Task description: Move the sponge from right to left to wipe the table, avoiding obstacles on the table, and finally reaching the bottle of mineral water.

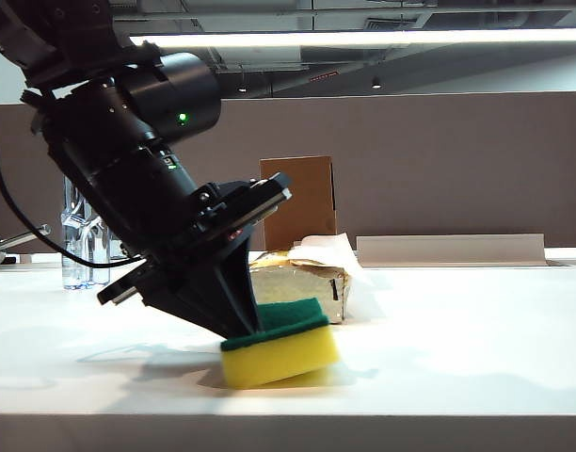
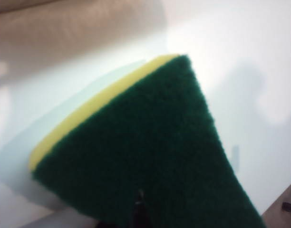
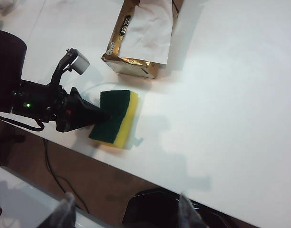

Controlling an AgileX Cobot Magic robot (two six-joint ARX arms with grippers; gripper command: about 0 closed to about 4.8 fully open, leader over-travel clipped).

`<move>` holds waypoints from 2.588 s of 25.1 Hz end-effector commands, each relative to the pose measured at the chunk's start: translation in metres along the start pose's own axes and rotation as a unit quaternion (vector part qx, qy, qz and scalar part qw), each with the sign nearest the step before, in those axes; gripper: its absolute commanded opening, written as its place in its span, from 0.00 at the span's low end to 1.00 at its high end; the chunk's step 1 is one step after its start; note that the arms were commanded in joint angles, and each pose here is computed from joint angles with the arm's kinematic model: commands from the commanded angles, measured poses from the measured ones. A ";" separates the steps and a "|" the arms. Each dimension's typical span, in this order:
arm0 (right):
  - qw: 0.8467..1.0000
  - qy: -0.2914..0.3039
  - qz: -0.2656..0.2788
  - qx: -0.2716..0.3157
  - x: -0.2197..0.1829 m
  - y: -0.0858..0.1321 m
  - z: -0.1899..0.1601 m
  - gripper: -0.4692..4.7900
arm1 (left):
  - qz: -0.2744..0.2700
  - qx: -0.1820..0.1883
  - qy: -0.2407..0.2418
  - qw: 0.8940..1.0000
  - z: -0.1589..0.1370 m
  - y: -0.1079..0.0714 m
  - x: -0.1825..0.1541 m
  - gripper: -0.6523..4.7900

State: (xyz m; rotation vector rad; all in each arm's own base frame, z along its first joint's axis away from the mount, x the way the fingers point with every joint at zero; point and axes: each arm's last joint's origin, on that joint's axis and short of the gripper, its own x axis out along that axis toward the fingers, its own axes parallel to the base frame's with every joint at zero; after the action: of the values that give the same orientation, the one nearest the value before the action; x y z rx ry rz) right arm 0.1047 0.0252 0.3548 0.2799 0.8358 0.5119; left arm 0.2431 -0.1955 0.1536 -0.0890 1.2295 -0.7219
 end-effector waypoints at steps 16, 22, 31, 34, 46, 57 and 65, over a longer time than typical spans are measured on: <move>1.000 -0.007 0.001 -0.004 -0.002 0.001 0.001 0.62 | 0.094 -0.014 0.066 0.993 -0.013 0.038 -0.013 0.11; 1.000 -0.007 0.001 -0.004 -0.002 0.001 0.001 0.62 | 0.112 -0.015 0.068 0.991 -0.013 0.044 -0.021 0.11; 1.000 -0.008 0.001 -0.004 -0.002 0.001 0.001 0.62 | 0.143 -0.043 0.068 0.986 -0.016 0.076 -0.052 0.11; 1.000 -0.008 0.001 -0.004 -0.002 0.001 0.001 0.62 | 0.161 -0.038 0.069 0.984 -0.017 0.080 -0.061 0.11; 1.000 -0.014 0.002 -0.007 -0.001 0.001 0.003 0.61 | 0.187 -0.026 0.090 0.978 -0.022 0.083 -0.067 0.11; 1.000 -0.014 0.002 -0.007 -0.001 0.001 0.003 0.61 | 0.208 -0.062 0.091 0.972 -0.029 0.110 -0.091 0.11; 1.000 -0.016 0.002 -0.008 -0.001 0.001 0.003 0.61 | 0.227 -0.097 0.059 0.967 -0.035 0.126 -0.118 0.11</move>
State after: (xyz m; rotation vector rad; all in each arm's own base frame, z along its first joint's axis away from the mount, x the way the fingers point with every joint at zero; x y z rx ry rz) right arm 0.1058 0.0253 0.3558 0.2772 0.8222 0.5132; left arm 0.2532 -0.0219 0.1842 0.0770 1.3677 -0.2016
